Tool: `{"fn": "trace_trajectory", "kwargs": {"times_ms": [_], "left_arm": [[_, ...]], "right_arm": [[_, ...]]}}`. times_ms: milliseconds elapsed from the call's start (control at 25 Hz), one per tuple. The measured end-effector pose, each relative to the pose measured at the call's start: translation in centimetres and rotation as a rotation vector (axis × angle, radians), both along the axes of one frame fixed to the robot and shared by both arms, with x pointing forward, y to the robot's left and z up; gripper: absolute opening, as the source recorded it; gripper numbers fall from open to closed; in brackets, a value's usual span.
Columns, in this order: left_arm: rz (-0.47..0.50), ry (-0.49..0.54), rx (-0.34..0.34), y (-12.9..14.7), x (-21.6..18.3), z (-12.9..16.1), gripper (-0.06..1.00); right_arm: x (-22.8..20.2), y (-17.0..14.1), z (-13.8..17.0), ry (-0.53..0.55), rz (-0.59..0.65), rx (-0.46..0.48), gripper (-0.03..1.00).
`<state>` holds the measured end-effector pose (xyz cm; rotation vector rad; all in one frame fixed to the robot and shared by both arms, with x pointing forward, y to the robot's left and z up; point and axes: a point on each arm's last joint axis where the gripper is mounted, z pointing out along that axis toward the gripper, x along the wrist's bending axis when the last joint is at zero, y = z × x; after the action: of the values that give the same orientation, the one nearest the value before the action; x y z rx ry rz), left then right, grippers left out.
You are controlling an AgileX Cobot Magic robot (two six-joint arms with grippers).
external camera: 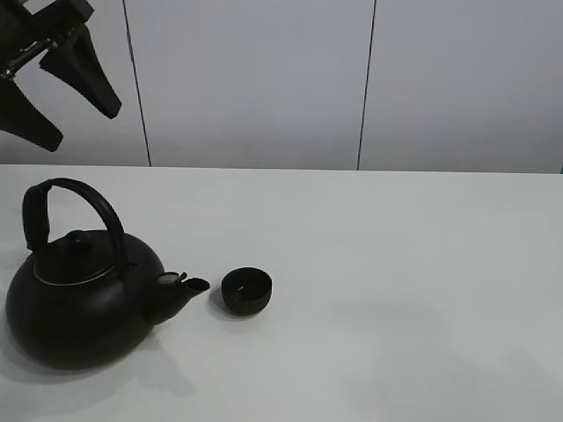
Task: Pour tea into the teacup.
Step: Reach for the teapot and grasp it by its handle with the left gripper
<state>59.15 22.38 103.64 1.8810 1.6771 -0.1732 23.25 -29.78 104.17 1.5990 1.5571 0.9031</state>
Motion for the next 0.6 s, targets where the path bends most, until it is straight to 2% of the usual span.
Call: {"fn": "trace_trajectory", "kwargs": {"times_ms": [240,600], "left_arm": [[0.003,-0.004,0.001,0.01,0.04,0.01,0.53],[0.004,-0.005,0.001,0.02,0.06,0.01,0.53]], "right_arm": [[0.02,-0.44,-0.01,-0.002,-0.025,-0.026,0.51],[0.06,-0.44,0.05,-0.01,-0.029,-0.017,0.51]]}}
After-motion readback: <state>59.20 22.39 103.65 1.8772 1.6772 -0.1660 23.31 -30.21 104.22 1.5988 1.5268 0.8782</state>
